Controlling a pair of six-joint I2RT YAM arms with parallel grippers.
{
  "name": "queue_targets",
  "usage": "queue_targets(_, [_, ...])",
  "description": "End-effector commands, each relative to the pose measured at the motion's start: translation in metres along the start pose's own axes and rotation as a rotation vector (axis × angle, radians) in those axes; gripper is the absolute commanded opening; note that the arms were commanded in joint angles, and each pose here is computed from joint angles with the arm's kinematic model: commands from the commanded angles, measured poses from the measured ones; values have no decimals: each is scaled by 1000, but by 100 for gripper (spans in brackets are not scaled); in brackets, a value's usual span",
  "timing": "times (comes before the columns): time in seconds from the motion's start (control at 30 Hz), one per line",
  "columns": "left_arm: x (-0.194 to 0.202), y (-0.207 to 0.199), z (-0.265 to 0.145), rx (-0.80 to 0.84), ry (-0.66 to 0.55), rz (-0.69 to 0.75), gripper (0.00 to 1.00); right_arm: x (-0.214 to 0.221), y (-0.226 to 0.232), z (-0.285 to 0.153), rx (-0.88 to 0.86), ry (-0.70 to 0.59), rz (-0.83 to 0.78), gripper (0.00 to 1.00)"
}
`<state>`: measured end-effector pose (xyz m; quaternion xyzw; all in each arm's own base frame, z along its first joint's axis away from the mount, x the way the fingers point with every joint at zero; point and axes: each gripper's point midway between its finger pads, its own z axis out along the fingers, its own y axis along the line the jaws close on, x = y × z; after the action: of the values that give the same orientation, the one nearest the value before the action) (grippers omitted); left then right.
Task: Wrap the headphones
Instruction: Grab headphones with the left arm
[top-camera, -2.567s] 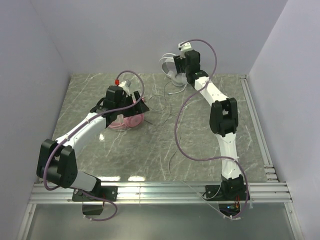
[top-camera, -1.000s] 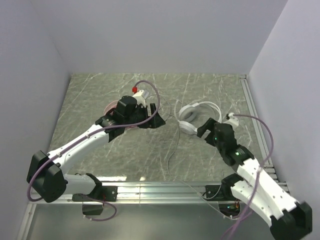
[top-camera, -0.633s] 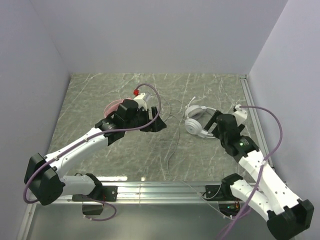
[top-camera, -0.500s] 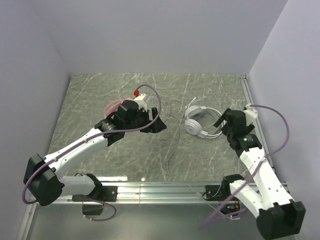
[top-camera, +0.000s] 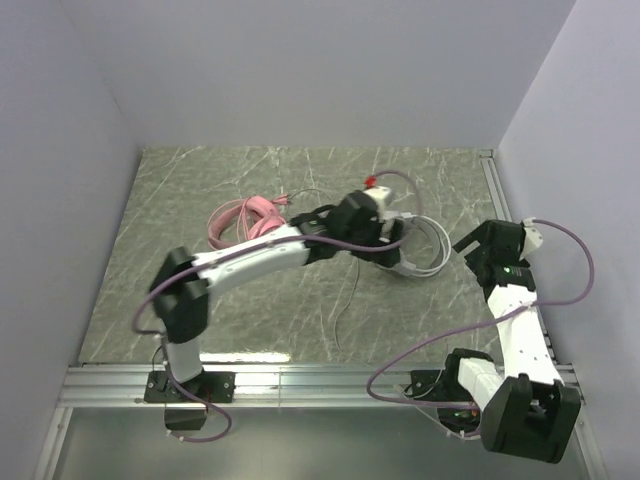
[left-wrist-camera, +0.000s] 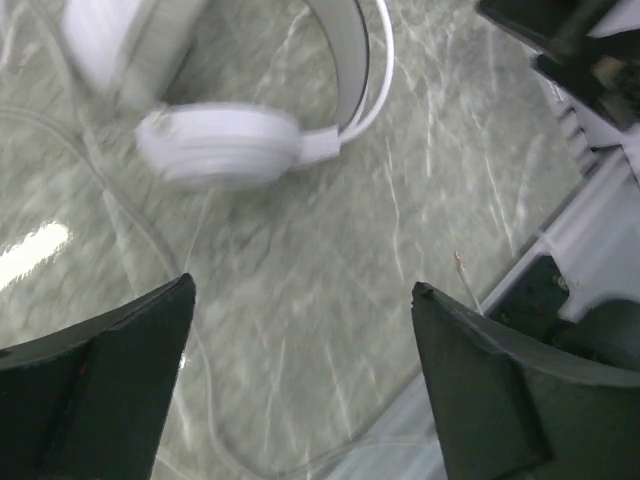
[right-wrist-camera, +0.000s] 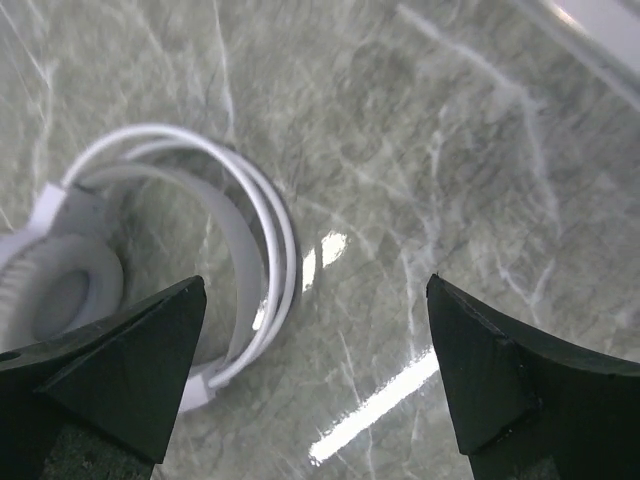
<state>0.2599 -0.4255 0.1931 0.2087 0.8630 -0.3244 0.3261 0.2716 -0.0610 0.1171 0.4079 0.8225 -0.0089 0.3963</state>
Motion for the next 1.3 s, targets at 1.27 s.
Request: queue_targets(1.27, [-49, 58, 79, -522, -352, -595, 79, -33, 25, -29, -289, -115, 142, 99])
